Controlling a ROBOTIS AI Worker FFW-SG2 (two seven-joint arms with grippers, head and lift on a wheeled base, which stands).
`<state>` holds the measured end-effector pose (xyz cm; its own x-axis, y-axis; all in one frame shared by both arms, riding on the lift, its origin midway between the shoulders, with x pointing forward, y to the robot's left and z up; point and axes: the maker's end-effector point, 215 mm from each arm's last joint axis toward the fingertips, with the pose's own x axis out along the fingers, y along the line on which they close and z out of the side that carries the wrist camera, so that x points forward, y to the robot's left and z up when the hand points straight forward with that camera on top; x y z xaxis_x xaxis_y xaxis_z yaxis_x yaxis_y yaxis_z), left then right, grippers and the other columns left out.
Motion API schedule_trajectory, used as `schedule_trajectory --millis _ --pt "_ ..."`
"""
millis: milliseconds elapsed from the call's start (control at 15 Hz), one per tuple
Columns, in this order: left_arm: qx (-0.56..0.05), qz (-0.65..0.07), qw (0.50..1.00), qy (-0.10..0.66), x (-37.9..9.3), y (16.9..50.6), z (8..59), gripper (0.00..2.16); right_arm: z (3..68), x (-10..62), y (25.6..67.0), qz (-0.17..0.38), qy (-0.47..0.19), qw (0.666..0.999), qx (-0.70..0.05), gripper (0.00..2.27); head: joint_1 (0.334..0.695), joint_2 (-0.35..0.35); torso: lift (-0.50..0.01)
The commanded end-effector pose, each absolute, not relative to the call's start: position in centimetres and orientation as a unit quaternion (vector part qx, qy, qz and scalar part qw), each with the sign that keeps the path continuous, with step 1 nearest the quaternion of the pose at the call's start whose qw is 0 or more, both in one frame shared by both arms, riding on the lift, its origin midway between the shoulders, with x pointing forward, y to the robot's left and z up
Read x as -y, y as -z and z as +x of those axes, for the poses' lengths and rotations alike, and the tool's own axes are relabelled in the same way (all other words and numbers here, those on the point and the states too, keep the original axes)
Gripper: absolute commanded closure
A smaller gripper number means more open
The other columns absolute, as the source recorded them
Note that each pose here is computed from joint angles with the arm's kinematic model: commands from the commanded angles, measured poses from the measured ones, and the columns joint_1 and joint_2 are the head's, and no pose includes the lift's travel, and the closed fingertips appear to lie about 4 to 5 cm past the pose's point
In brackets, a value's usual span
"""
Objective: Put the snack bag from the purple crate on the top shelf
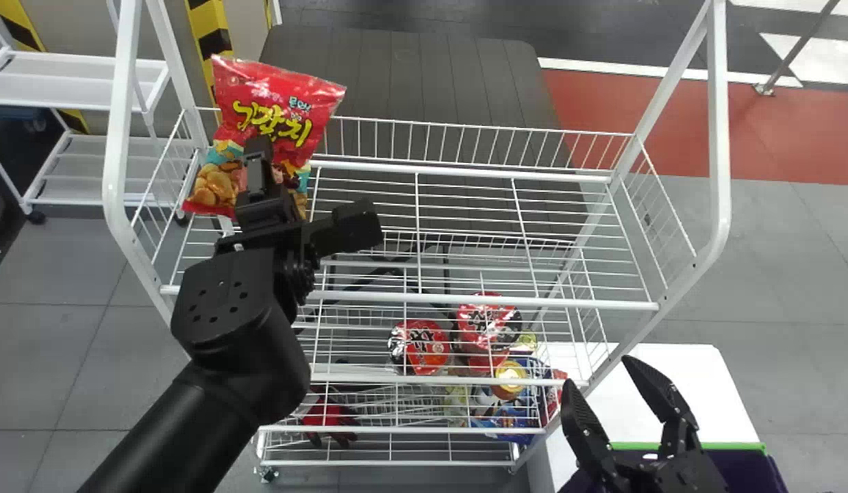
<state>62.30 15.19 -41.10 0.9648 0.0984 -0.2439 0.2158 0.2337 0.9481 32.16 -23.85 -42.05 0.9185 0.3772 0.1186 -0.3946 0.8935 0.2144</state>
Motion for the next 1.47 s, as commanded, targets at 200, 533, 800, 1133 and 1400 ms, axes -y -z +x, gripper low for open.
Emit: schedule_trajectory --millis 200,533,800,1133,1400 --pt "-0.11 0.618 0.778 0.03 -14.9 39.9 63.7 0.18 31.8 24.1 41.5 0.116 -0.197 0.973 0.039 0.1 0.695 -0.103 0.0" --pt "-0.113 0.618 0.778 0.021 -15.5 41.3 62.7 0.18 31.6 24.7 41.3 0.112 -0.195 0.974 0.037 0.1 0.695 -0.109 0.0" --pt "-0.099 0.609 0.787 0.016 -15.0 40.1 61.3 0.16 31.7 24.6 41.1 0.112 -0.196 0.973 0.041 0.1 0.695 -0.111 0.0" --pt "-0.078 0.569 0.818 -0.013 -16.3 36.0 56.9 0.16 31.5 24.7 40.9 0.112 -0.195 0.974 0.042 0.1 0.695 -0.118 0.0" --pt "-0.091 0.538 0.837 -0.041 -20.8 34.9 51.1 0.16 32.2 24.2 38.0 0.109 -0.203 0.972 0.052 0.1 0.695 -0.091 0.0"
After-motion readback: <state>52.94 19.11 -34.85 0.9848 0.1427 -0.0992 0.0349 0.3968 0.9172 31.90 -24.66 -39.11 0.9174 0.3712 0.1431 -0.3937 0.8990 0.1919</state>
